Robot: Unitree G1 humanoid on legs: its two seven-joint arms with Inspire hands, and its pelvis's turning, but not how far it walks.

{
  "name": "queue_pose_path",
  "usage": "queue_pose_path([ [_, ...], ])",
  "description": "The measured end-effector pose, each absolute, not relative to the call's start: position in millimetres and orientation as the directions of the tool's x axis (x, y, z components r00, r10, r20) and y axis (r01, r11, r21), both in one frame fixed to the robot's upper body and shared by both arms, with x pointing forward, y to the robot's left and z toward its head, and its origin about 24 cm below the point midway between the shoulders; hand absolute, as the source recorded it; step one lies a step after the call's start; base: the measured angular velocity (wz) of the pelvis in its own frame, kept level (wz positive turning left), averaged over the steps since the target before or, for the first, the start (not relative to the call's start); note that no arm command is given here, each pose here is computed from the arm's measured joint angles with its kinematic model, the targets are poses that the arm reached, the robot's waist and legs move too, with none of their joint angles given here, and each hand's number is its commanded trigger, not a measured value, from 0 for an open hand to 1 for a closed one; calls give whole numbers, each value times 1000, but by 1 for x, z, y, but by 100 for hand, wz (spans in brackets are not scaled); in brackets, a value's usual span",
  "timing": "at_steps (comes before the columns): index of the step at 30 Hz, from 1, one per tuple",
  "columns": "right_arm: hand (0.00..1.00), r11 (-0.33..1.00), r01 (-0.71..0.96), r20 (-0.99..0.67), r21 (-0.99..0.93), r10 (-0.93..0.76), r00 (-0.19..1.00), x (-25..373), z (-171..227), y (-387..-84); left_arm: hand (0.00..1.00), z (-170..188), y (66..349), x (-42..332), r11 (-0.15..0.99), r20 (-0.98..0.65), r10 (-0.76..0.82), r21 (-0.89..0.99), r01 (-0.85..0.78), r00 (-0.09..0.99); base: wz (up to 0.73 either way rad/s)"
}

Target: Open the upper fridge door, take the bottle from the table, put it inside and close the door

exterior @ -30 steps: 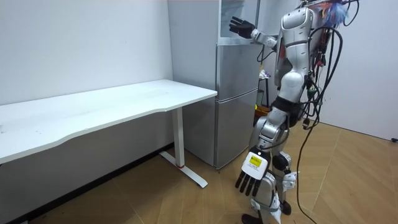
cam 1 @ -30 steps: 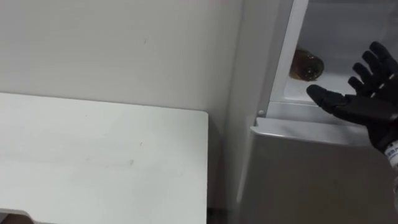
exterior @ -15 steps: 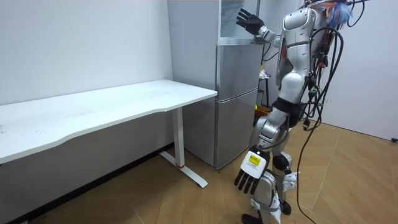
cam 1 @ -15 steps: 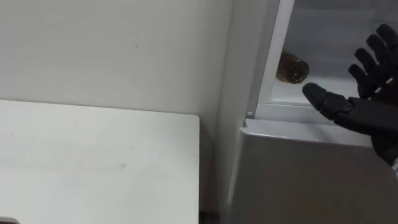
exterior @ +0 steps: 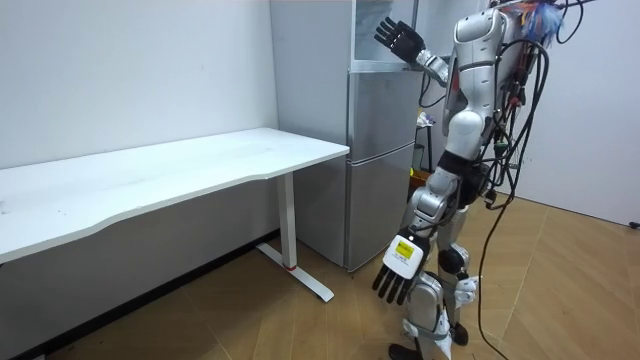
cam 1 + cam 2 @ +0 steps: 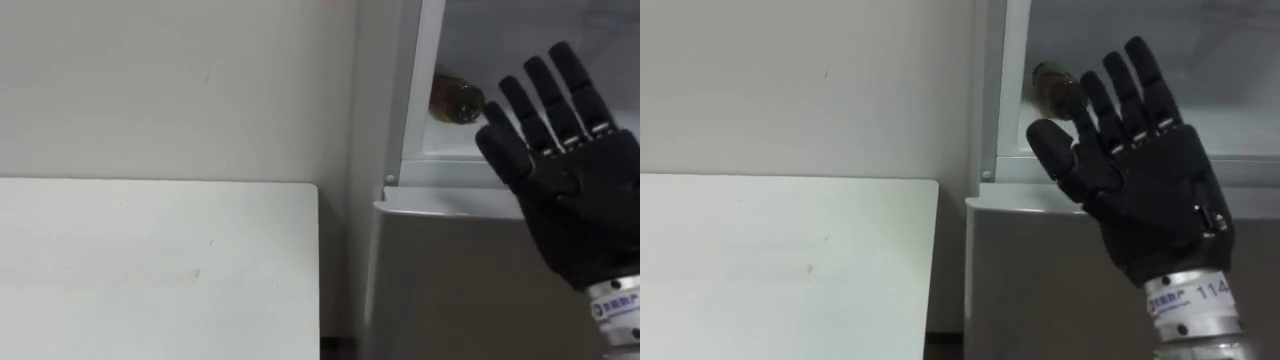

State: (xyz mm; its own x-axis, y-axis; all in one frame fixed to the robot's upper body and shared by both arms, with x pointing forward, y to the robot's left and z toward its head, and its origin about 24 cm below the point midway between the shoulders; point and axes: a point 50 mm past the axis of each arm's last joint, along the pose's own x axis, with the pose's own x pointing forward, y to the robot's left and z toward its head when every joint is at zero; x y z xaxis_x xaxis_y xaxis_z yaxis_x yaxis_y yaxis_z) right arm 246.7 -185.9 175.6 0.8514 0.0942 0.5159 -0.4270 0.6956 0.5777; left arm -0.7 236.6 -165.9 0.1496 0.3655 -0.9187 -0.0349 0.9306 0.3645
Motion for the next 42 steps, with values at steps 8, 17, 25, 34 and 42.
queue_pose_path([
  [8,0,445,-537,491,717,225,842,233,138,-158,0,-167,232,11,934,-917,348,358,18,196,-5],
  [17,0,301,-491,443,818,216,870,226,99,-156,0,-168,229,14,943,-924,328,333,-10,195,-2],
  [25,0,330,-354,307,875,186,933,220,57,-168,0,-169,226,13,950,-932,308,313,-7,189,-3],
  [34,0,353,-162,120,921,139,983,204,7,-184,0,-169,227,6,948,-937,312,294,-126,159,0],
  [42,0,332,100,-101,938,-13,995,171,-36,-212,0,-168,230,4,932,-925,345,317,-177,161,0],
])
